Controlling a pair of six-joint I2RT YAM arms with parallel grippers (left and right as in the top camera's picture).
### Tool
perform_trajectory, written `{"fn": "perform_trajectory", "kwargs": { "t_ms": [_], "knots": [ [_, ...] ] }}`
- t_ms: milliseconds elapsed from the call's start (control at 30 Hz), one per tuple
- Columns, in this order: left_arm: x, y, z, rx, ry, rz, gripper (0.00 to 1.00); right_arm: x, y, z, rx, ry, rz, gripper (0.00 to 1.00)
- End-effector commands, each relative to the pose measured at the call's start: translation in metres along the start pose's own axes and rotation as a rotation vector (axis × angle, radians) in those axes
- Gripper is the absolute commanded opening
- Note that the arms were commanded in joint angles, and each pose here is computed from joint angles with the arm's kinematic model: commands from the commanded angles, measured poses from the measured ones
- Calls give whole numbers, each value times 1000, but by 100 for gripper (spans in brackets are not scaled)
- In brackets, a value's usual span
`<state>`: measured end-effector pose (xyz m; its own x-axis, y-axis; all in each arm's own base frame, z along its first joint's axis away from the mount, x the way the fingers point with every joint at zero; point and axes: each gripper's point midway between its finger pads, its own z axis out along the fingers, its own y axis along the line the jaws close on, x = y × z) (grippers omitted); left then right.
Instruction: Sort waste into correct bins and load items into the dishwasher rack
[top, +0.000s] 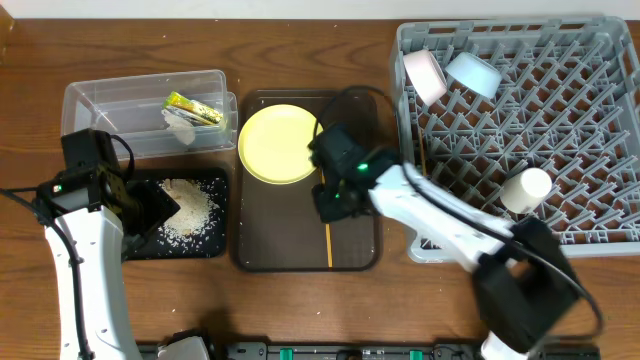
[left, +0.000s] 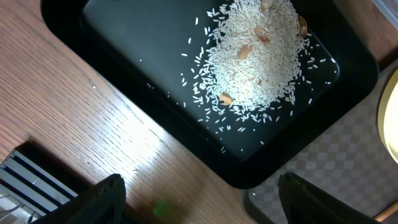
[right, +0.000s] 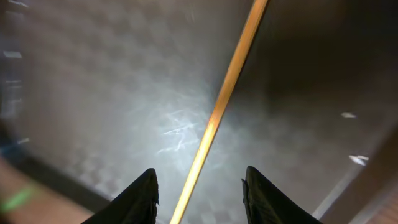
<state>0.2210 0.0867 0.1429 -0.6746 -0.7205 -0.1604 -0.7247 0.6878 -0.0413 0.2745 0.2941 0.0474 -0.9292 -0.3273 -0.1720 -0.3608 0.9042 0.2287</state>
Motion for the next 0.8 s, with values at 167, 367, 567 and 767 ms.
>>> {"fn": "perform_trajectory", "kwargs": {
  "t_ms": [167,367,567,767],
  "knots": [
    [0,2,-2,-2,-3,-18,81,18,-9,54,96,94,167,39],
    [0,2,-2,-2,-3,-18,81,24,-39,53,247,88,241,16],
    [0,2,-2,-2,-3,-18,81,23,-56,47,272,99,285,1],
    [0,2,-2,-2,-2,-18,81,6,-65,19,243,44,270,1]
  ]
}}
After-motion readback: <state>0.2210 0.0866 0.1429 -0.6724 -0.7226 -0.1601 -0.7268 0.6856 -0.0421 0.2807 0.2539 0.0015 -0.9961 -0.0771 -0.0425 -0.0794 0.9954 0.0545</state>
